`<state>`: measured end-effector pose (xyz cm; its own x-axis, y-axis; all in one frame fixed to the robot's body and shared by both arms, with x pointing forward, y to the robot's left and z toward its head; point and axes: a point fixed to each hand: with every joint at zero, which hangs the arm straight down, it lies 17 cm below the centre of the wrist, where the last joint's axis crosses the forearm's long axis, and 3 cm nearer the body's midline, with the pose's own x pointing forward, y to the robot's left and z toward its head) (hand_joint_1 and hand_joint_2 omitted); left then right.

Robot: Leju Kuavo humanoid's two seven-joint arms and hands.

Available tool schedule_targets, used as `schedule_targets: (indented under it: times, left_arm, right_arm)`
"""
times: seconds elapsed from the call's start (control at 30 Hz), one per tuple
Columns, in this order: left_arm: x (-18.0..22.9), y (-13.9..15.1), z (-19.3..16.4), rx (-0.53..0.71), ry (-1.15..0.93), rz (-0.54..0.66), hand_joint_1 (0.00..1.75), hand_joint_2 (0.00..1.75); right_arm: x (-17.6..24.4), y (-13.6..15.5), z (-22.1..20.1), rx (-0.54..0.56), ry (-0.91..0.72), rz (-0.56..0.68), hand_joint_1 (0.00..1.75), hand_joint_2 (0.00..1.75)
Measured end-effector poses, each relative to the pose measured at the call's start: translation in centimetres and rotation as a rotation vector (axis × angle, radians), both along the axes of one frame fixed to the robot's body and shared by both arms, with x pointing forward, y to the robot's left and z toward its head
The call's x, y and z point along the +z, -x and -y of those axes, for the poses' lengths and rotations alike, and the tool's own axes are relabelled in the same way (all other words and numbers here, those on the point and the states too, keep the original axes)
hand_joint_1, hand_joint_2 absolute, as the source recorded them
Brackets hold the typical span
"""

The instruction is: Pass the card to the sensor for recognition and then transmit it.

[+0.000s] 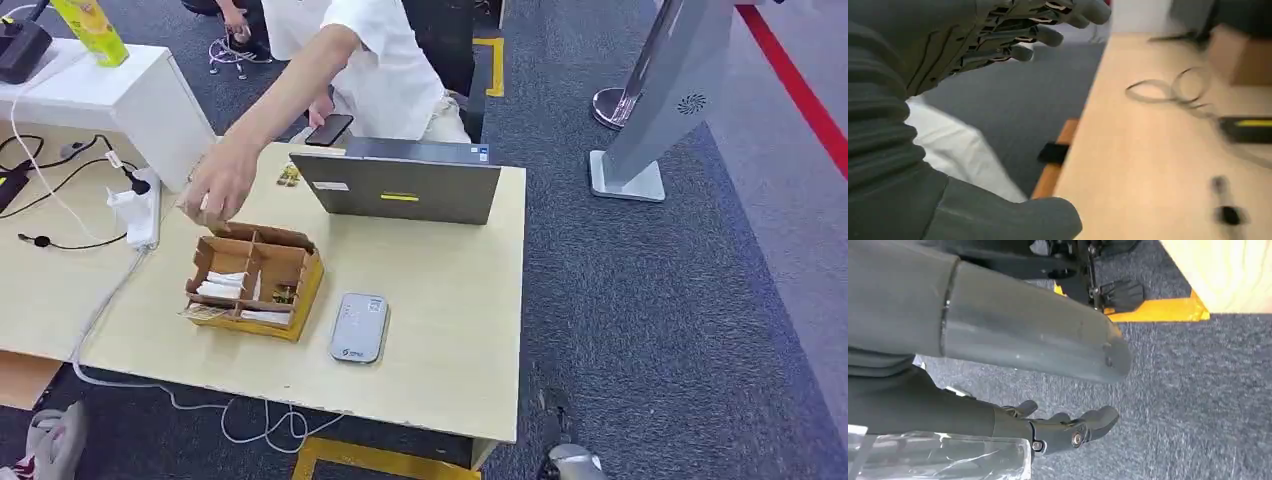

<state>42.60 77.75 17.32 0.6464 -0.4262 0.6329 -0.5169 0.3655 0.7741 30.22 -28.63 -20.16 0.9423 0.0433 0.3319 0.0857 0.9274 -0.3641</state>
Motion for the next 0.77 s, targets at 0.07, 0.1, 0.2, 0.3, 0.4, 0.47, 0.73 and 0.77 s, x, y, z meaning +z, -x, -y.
schedule_targets:
  times: [0.07, 0.1, 0.2, 0.3, 0.4, 0.47, 0.73, 0.77]
  left_arm:
    - [-4.6, 4.6, -1.5, 0.080, 0.092, -0.026, 0.00, 0.00]
    - [-7.5, 7.1, -1.8, 0.118, 0.166, -0.027, 0.00, 0.00]
    - [-16.2, 14.6, -0.6, 0.225, 0.399, 0.015, 0.00, 0.00]
    - [-23.4, 20.8, 2.7, 0.278, 0.532, -0.011, 0.00, 1.75]
    - [-28.9, 25.8, 6.6, 0.330, 0.602, -0.107, 0.00, 1.75]
    - [-31.5, 28.1, 9.2, 0.332, 0.624, -0.192, 0.00, 0.00]
    - [-40.0, 33.0, 22.3, 0.305, 0.865, -0.441, 0.00, 1.75]
    - [-40.9, 33.3, 24.3, 0.289, 0.896, -0.468, 0.00, 1.75]
  right_arm:
    - [0.0, -0.1, 0.5, 0.003, 0.011, 0.002, 0.00, 0.00]
    - [0.0, -0.1, 0.6, 0.004, 0.013, 0.002, 0.00, 0.00]
    - [0.0, -0.1, 0.8, 0.011, 0.020, 0.000, 0.00, 0.00]
    - [0.0, -0.1, 1.1, 0.013, 0.027, -0.001, 0.00, 0.00]
    - [0.1, -0.1, 1.2, 0.016, 0.030, -0.002, 0.00, 0.00]
    - [0.1, -0.1, 1.2, 0.016, 0.030, -0.001, 0.00, 0.00]
    - [0.1, -0.1, 1.0, 0.012, 0.026, -0.018, 0.00, 1.75]
    - [0.2, -0.1, 0.8, 0.010, 0.024, -0.021, 0.00, 1.75]
